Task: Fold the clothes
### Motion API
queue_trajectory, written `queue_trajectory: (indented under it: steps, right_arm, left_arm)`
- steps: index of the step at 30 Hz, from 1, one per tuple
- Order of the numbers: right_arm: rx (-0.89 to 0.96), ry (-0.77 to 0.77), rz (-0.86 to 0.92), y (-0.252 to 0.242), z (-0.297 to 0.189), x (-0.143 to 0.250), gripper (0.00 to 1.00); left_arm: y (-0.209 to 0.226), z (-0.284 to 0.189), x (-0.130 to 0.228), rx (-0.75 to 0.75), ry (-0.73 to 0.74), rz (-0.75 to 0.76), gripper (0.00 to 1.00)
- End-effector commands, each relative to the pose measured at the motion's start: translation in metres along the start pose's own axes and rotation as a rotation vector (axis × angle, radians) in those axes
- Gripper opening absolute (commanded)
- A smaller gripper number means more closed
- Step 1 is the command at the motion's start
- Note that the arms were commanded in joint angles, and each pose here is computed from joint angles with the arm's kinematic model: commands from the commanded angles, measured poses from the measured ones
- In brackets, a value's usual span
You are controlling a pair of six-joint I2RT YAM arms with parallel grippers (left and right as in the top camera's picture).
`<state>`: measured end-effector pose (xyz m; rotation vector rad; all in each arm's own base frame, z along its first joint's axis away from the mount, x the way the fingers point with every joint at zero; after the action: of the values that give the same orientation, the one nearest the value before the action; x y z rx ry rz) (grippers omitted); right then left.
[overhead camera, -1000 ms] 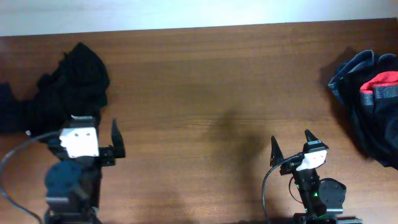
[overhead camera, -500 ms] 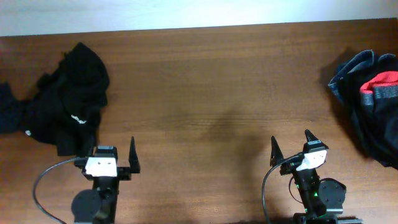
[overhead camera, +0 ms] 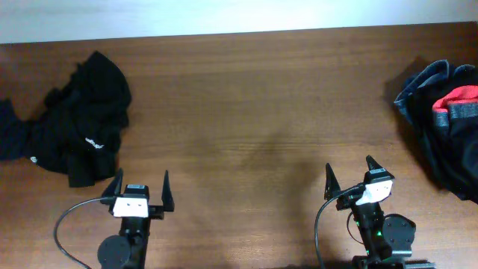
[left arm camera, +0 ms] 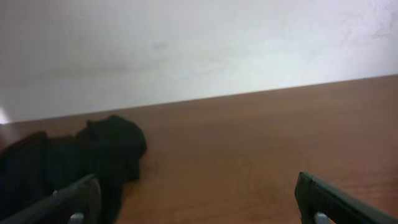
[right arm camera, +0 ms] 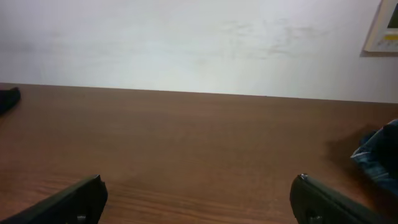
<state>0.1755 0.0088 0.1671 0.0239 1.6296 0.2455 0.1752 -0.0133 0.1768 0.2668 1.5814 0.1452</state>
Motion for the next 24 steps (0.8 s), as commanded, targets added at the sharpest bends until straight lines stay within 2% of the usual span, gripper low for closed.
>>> queue_trajectory:
  steps: [1,24]
  right_arm:
    - [-0.002,0.0,-0.006,-0.0004,-0.0003,0.0015,0.99]
    - [-0.002,0.0,-0.006,-0.0004,-0.0003,0.0015,0.99]
  left_arm:
    - [-0.005,0.001,0.0112,0.024,0.027,0.007,0.99]
    - [-0.0046,0.0009,0.0141,0.018,0.045,0.021,0.99]
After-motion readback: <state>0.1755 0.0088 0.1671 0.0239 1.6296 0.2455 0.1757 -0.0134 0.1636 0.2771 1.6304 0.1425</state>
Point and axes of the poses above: each gripper's point midway between its finger pads, its own z axis out along the fingers, its own y axis along the line the jaws close on, x = y × z, the point moved 7 cm from there along -z, back along the fingers, and after that the axes turned 10 degrees about z, right-handed, at the moved point
